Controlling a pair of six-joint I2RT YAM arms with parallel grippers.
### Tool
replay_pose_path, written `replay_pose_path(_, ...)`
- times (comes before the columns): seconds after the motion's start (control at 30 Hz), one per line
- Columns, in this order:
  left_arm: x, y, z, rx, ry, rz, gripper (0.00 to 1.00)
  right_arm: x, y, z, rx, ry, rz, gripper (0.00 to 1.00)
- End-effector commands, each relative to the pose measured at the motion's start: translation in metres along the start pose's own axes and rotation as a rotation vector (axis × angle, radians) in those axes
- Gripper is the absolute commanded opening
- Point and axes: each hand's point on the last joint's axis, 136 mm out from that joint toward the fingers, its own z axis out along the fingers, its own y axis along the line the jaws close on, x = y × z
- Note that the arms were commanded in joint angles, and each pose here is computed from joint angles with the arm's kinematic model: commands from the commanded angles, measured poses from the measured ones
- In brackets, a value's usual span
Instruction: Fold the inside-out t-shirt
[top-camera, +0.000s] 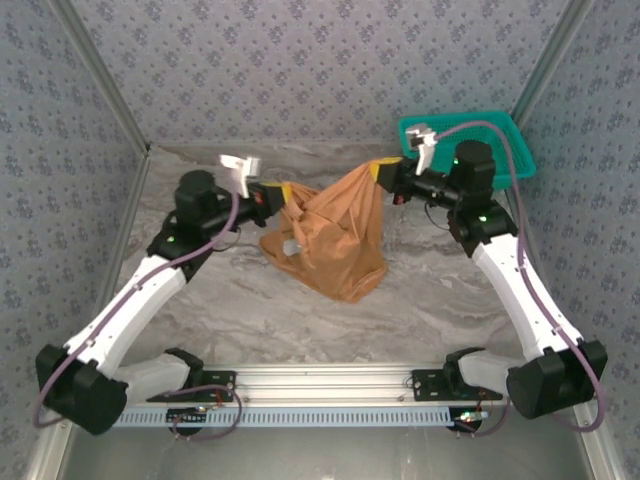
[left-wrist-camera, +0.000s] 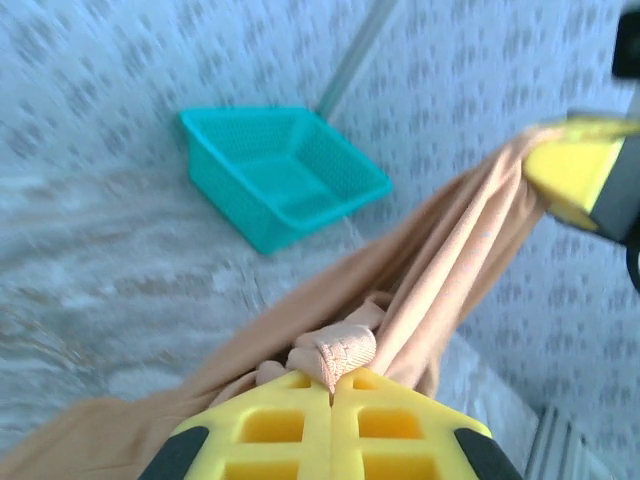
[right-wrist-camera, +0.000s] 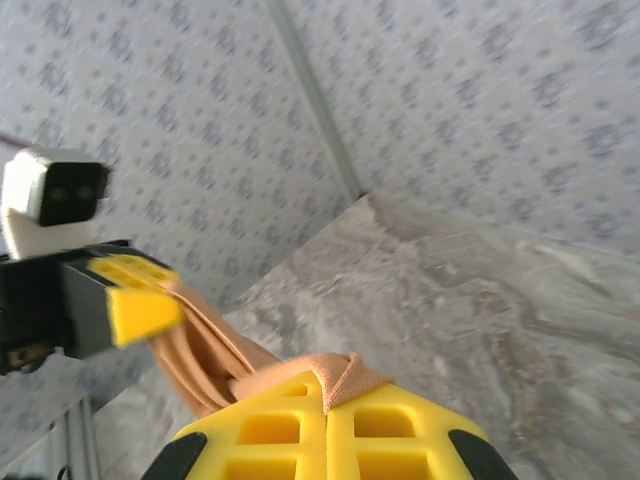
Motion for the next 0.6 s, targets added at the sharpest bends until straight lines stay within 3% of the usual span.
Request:
replay_pose_path(0.0, -0.019, 0.002, -0.016, 0.05, -0.087, -0.088, 0.0, -0.028, 0.003, -0.019, 0.065, -0.099, -0.023, 0.0)
replay_pose_path(0.2, -0.031, 0.011, -0.035, -0.014, -0.159, -0.109, 0.0, -0.017, -0.024, -0.019, 0.202, -0.071, 0.0, 0.0)
replay_pose_path(0.4, -0.038, 0.076, -0.078, -0.404, -0.285, -0.223, 0.0, -0.006, -0.036, -0.03, 0.276, -0.085, -0.019, 0.0)
replay_pose_path(0.57, -0.056, 0.08, -0.098, -0.432, -0.372, -0.229, 0.0, -0.005, -0.034, -0.033, 0.254, -0.105, -0.041, 0.0)
